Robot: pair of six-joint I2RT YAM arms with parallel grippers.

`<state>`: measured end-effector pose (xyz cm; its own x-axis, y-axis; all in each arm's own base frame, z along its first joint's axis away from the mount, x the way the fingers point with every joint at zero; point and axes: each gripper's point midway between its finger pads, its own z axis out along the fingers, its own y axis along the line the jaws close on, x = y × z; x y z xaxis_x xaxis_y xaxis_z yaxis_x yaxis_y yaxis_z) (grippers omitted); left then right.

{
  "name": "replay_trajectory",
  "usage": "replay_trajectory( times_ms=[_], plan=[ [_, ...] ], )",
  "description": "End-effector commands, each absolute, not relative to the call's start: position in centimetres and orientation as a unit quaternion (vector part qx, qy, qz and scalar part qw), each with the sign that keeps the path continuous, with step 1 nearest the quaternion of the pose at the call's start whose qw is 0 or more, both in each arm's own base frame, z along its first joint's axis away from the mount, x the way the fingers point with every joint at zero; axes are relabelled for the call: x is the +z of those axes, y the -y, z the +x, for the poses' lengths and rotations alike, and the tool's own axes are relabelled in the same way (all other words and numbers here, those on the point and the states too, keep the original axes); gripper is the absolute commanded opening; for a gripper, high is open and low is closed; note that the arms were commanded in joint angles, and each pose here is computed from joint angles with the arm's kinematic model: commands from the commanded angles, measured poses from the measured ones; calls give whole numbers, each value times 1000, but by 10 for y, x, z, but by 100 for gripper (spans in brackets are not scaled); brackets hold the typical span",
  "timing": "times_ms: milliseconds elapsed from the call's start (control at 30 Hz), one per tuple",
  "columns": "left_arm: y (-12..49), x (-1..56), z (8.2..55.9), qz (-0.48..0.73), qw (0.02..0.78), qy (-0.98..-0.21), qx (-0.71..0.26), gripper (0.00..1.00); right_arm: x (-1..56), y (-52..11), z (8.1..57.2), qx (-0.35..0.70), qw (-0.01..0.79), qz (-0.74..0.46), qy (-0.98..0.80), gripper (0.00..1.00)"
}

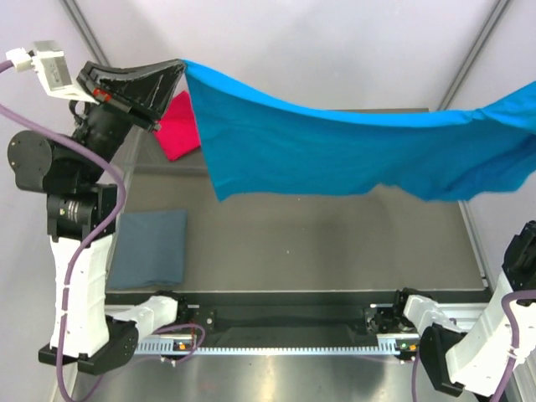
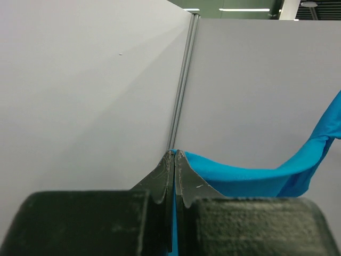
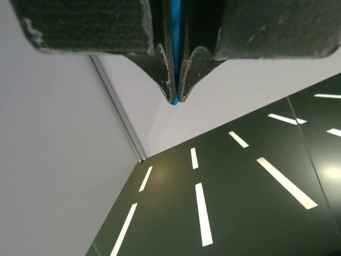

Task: Fold and stack the t-shirts
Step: Flatten the tshirt out

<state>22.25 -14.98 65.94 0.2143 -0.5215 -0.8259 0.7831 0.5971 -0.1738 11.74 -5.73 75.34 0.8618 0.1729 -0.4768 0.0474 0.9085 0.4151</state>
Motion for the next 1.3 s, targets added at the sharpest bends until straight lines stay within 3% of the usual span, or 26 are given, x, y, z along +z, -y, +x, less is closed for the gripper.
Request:
replay_trajectory(
  times_ms=[0, 167, 267, 367, 467, 600, 767, 800, 867, 900, 1033, 1267],
  plan=[
    [152, 644, 239, 123, 750, -485, -432, 0, 765, 62, 121, 18, 946, 208, -248, 0],
    [153, 639, 253, 115, 746, -493, -433, 0, 767, 67, 137, 20, 947, 207, -244, 0],
    [158, 612, 286, 100, 731, -523, -428, 0, 754, 76, 188, 32, 939, 202, -278, 0],
    [162, 550, 342, 70, 702, -576, -413, 0, 720, 83, 266, 54, 915, 190, -351, 0],
    [169, 490, 391, 49, 668, -623, -404, 0, 673, 86, 344, 92, 890, 166, -415, 0],
    [182, 395, 462, 15, 612, -681, -402, 0, 565, 102, 451, 108, 831, 179, -516, 0],
    [196, 303, 542, 2, 574, -717, -396, 0, 443, 113, 540, 104, 767, 175, -608, 0],
    [201, 252, 566, -5, 543, -743, -392, 0, 405, 119, 563, 102, 746, 182, -633, 0],
    [206, 247, 596, 0, 548, -737, -395, 0, 375, 115, 584, 109, 730, 169, -653, 0],
    [208, 202, 612, -11, 520, -759, -390, 0, 345, 118, 602, 107, 714, 172, -671, 0],
    [218, 188, 653, -8, 517, -759, -396, 0, 296, 123, 633, 100, 678, 176, -707, 0],
    [218, 150, 655, -26, 490, -776, -396, 0, 256, 123, 642, 103, 641, 188, -737, 0]
  ],
)
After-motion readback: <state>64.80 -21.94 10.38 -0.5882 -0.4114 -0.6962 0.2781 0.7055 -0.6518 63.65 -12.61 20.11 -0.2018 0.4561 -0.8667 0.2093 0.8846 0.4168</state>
